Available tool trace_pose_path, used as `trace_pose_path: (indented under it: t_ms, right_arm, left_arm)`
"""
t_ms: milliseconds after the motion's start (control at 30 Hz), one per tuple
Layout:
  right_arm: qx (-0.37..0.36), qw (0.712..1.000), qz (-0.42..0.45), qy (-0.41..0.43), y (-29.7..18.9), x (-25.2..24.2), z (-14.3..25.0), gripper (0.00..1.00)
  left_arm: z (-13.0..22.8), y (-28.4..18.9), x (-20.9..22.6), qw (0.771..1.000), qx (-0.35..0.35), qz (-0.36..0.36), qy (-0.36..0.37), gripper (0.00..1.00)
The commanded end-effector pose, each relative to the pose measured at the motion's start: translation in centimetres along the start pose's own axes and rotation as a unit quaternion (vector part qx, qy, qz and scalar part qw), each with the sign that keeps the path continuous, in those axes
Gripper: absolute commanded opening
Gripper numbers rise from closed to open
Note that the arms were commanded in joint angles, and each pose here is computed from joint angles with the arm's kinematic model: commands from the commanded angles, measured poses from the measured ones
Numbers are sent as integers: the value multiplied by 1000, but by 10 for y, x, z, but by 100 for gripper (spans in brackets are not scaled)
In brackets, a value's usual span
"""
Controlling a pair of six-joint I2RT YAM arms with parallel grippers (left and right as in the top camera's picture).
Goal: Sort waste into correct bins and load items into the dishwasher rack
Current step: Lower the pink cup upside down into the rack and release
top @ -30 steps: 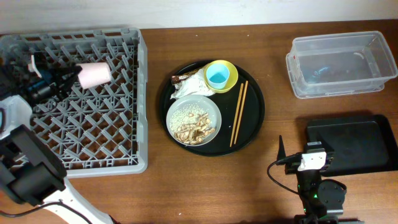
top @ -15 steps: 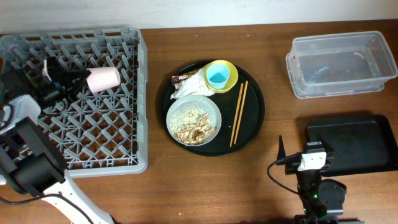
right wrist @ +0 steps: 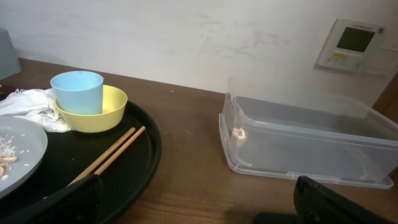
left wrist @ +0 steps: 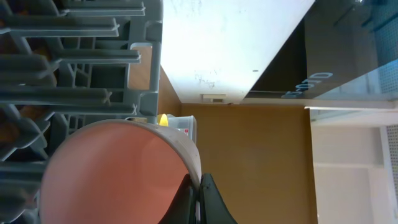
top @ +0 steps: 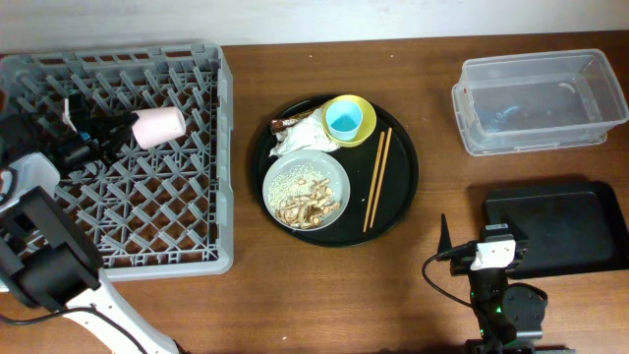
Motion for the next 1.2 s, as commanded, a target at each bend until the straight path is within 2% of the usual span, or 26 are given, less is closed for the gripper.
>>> trace_pose_path:
  t_ms: [0,167,433,567,633,833,1033,1067,1100,1167]
  right_arm:
    - [4,1000,2,-3,0,1,3,98]
    - [4,1000,2,-3,0,1,3,98]
    - [4,1000,2,-3,0,1,3,98]
    - [4,1000,2,-3,0,1,3,98]
    - [4,1000,2,-3,0,1,3,98]
    - [4,1000,2,-3,0,1,3,98]
    - [4,1000,2,-3,0,1,3,98]
    - [4,1000,2,-3,0,1,3,99]
    - [4,1000,2,-3,0,1,3,99]
    - [4,1000,2,-3,0,1,3,98]
  left_arm:
    - [-8,-2,26,996,-50,-67,-15,1]
    - [0,-12,23,972,-124,-197,2,1]
    - [8,-16,5,936,-184,-298,43,1]
    - [5,-16,14,904,-215,-366,44,1]
    - [3,-16,15,896,-225,-381,49,1]
    - [-1,-19,6,888,-240,-387,60,1]
    - [15,-35,-41,851,-290,-430,81,1]
    - [21,-38,-52,846,-300,-431,91,2]
    - [26,-40,-61,842,-308,-431,99,9]
    - [39,-42,-79,840,-319,-424,114,17]
Point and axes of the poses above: each gripper's point midway between its finger pads, its own y axis out along the fingers, its own x axis along the line the jaws close on, z = x × y, the point moved 8 cm from there along -y, back along the fingers, and after that the axes turned 15 degrees about -y, right-handed, at the moved point
